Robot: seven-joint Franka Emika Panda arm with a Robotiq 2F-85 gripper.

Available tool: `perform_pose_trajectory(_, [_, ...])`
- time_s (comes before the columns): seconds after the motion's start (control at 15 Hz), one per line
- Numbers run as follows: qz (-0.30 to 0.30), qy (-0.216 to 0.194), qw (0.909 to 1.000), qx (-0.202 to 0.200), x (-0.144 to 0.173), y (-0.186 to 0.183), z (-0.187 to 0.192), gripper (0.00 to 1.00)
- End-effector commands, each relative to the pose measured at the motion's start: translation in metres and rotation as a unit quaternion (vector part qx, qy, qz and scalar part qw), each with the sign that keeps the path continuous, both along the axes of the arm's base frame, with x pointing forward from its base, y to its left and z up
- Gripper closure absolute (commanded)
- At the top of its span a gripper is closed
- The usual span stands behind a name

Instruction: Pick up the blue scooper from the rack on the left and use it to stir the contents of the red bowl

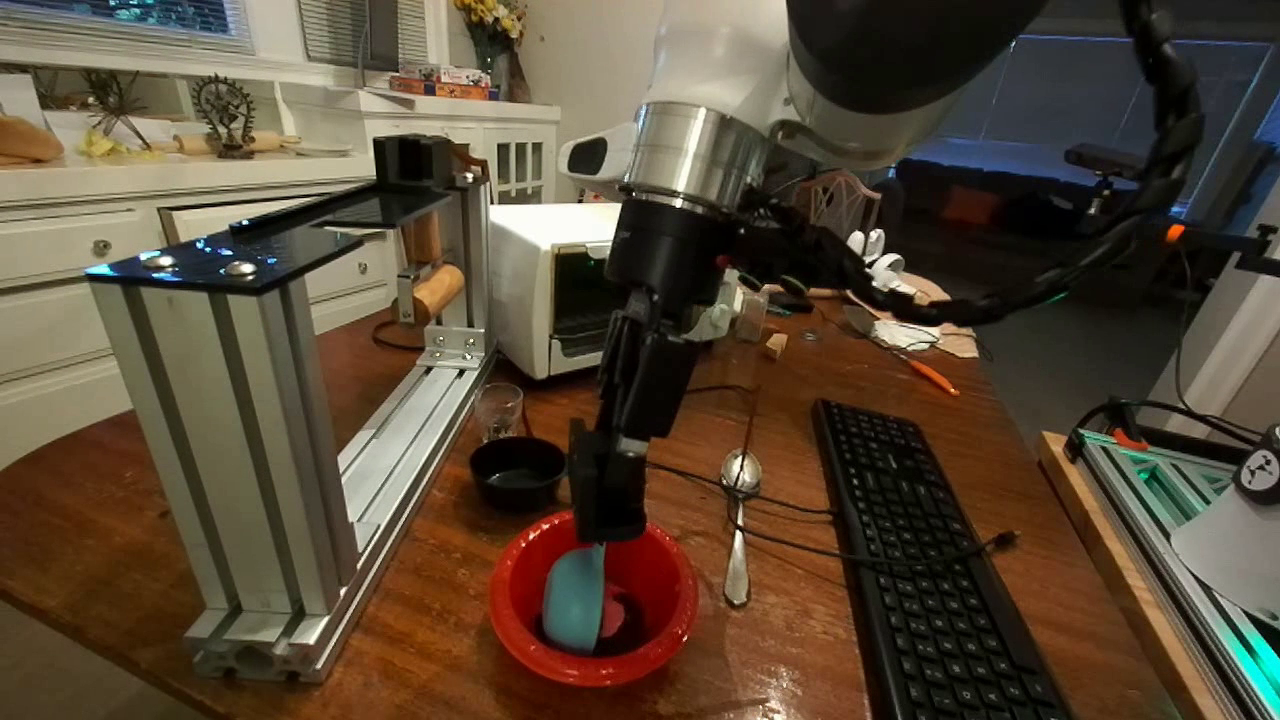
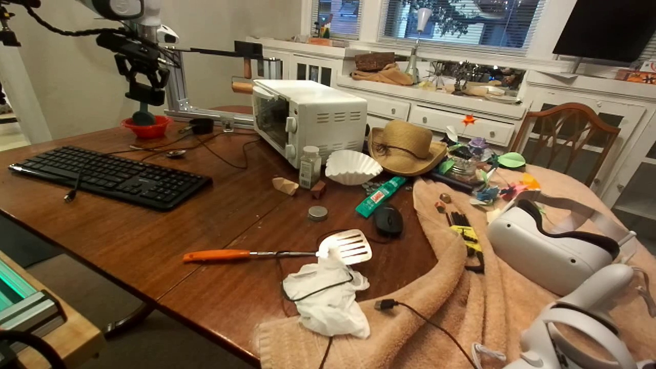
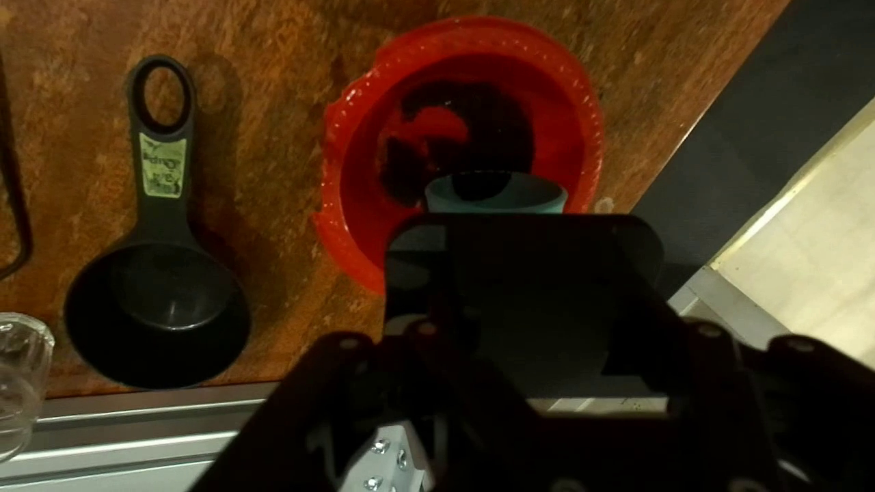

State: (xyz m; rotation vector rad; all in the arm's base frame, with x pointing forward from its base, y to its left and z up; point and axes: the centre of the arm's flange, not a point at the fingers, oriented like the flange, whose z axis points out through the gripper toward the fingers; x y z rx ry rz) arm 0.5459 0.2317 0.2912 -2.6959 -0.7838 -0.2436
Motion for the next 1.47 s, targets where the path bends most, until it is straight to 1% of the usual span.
perform_pose_trajectory(0.0, [-0.012, -0.030, 0.9995, 0.005, 0.006, -0.007, -0.012, 0.65])
perform_pose_trajectory(0.2, [-0.022, -0.054, 0.9983, -0.002, 0.010, -0.012, -0.014, 0.65])
perform_pose_trajectory(0.53, [-0.005, -0.050, 0.9975, -0.049, 0.008, -0.020, -0.003, 0.65])
perform_pose_trajectory(0.73, [0.002, -0.032, 0.9971, -0.069, 0.007, -0.022, 0.005, 0.65])
perform_pose_trajectory(0.93, [0.016, 0.001, 0.9968, -0.079, 0.002, -0.019, 0.009, 0.65])
perform_pose_trajectory(1.07, [0.026, 0.024, 0.9966, -0.075, -0.003, -0.015, 0.012, 0.65])
perform_pose_trajectory(1.13, [0.030, 0.028, 0.9966, -0.071, -0.004, -0.014, 0.013, 0.65])
perform_pose_trajectory(1.27, [0.025, 0.023, 0.9974, -0.064, -0.004, -0.014, 0.014, 0.65])
perform_pose_trajectory(1.33, [0.017, 0.012, 0.9982, -0.057, -0.004, -0.016, 0.014, 0.65])
perform_pose_trajectory(1.4, [0.009, 0.009, 0.9988, -0.047, -0.003, -0.018, 0.015, 0.65])
